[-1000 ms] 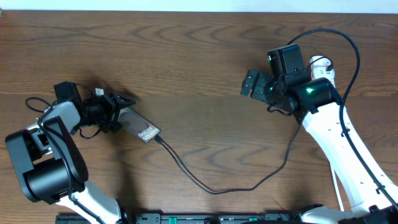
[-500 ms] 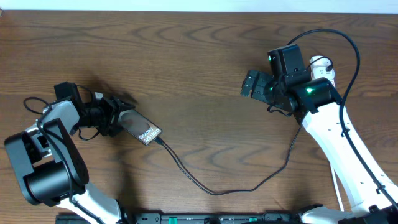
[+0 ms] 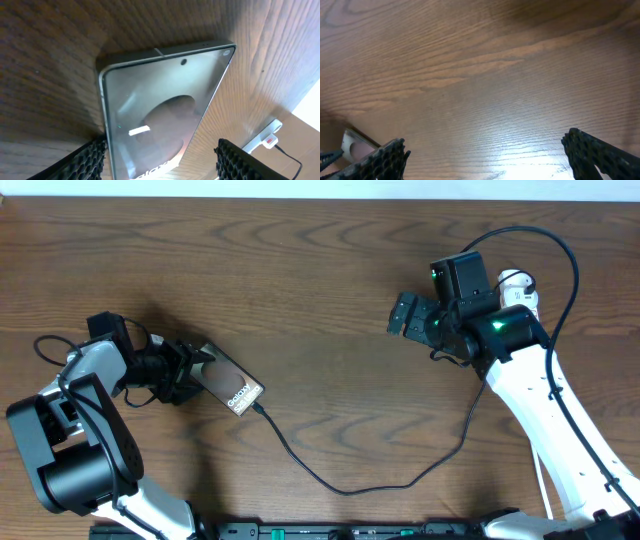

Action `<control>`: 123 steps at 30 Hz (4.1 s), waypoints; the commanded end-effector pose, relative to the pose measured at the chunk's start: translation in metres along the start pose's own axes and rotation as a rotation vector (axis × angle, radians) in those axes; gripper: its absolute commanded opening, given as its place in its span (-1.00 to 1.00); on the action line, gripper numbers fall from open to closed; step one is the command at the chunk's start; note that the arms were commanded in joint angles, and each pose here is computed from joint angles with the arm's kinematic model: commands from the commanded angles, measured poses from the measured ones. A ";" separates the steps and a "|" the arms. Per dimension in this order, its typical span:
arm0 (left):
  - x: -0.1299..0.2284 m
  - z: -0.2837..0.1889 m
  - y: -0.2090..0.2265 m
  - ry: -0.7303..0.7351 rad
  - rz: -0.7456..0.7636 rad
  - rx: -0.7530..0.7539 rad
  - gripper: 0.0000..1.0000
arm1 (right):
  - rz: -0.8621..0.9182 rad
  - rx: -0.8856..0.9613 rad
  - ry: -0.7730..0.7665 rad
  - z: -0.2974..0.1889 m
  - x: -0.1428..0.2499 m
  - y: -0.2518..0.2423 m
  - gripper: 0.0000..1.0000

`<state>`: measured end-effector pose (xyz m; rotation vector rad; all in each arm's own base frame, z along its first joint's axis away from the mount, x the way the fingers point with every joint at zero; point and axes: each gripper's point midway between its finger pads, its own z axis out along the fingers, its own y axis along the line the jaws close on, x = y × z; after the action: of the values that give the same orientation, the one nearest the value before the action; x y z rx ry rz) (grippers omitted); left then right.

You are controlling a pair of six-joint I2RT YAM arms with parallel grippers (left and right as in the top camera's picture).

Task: Plug charger to phone and switch on socket

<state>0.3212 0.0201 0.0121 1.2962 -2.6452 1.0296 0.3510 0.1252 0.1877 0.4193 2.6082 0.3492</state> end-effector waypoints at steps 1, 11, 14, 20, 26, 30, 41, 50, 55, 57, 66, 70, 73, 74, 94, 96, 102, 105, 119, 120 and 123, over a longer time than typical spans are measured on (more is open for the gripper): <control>0.000 0.017 0.084 -0.025 -0.076 -0.333 0.47 | 0.012 0.003 -0.029 -0.007 -0.006 -0.001 0.99; 0.005 0.014 0.088 -0.012 -0.089 -0.359 0.47 | 0.012 0.003 -0.030 -0.007 -0.006 -0.001 0.99; 0.009 0.010 0.086 -0.008 -0.075 -0.360 0.47 | 0.012 0.003 -0.030 -0.007 -0.006 -0.001 0.98; 0.006 -0.017 0.060 -0.088 0.058 -0.315 0.47 | 0.012 0.003 -0.030 -0.007 -0.006 -0.001 0.99; 0.006 -0.063 0.015 -0.251 0.292 -0.237 0.48 | 0.012 0.003 -0.030 -0.007 -0.006 -0.001 0.99; 0.023 -0.085 -0.029 -0.325 0.479 -0.169 0.48 | 0.013 0.002 -0.031 -0.007 -0.006 -0.001 0.98; 0.069 -0.115 -0.144 -0.610 0.922 -0.366 0.49 | 0.012 0.001 -0.031 -0.007 -0.006 -0.001 0.98; 0.115 -0.109 -0.205 -0.707 1.040 -0.265 0.49 | -0.057 0.006 -0.024 -0.007 -0.005 -0.002 0.98; 0.123 -0.104 -0.210 -0.700 1.064 -0.249 0.48 | -0.109 -0.010 -0.027 -0.007 -0.007 0.001 0.99; 0.123 -0.104 -0.209 -0.699 1.063 -0.251 0.48 | -0.165 -0.055 -0.036 -0.007 -0.011 0.008 0.99; 0.123 -0.103 -0.205 -0.688 1.062 -0.265 0.49 | -0.201 -0.316 -0.124 -0.030 -0.071 -0.002 0.99; 0.123 -0.103 -0.204 -0.685 1.061 -0.268 0.48 | -0.162 -0.440 -0.163 -0.057 -0.099 -0.036 0.99; 0.123 -0.103 -0.204 -0.685 1.061 -0.268 0.49 | -0.125 -0.486 -0.216 -0.078 -0.116 -0.070 0.97; 0.123 -0.103 -0.204 -0.685 1.062 -0.268 0.48 | -0.110 -0.494 -0.234 -0.084 -0.121 -0.082 0.95; 0.122 -0.098 -0.198 -0.669 1.059 -0.287 0.49 | -0.045 -0.303 0.027 -0.038 -0.181 -0.200 0.86; 0.121 -0.096 -0.198 -0.667 1.059 -0.290 0.48 | -0.017 -0.285 0.071 -0.023 -0.180 -0.213 0.85; 0.121 -0.095 -0.197 -0.664 1.059 -0.293 0.48 | -0.025 -0.218 0.203 0.025 -0.159 -0.247 0.84; 0.121 -0.095 -0.197 -0.664 1.059 -0.293 0.49 | -0.089 -0.220 0.239 0.040 -0.151 -0.254 0.83; 0.121 -0.095 -0.197 -0.663 1.058 -0.295 0.48 | -0.076 -0.247 0.265 0.094 -0.147 -0.270 0.86; 0.121 -0.095 -0.197 -0.663 1.058 -0.295 0.49 | -0.079 -0.254 0.266 0.096 -0.147 -0.268 0.87; 0.121 -0.095 -0.196 -0.662 1.058 -0.295 0.48 | -0.092 -0.260 0.269 0.102 -0.146 -0.262 0.89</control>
<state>0.3566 -0.0976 0.2326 0.0389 -3.8797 0.1254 0.4550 -0.1604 0.0774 0.2326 2.7965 0.7269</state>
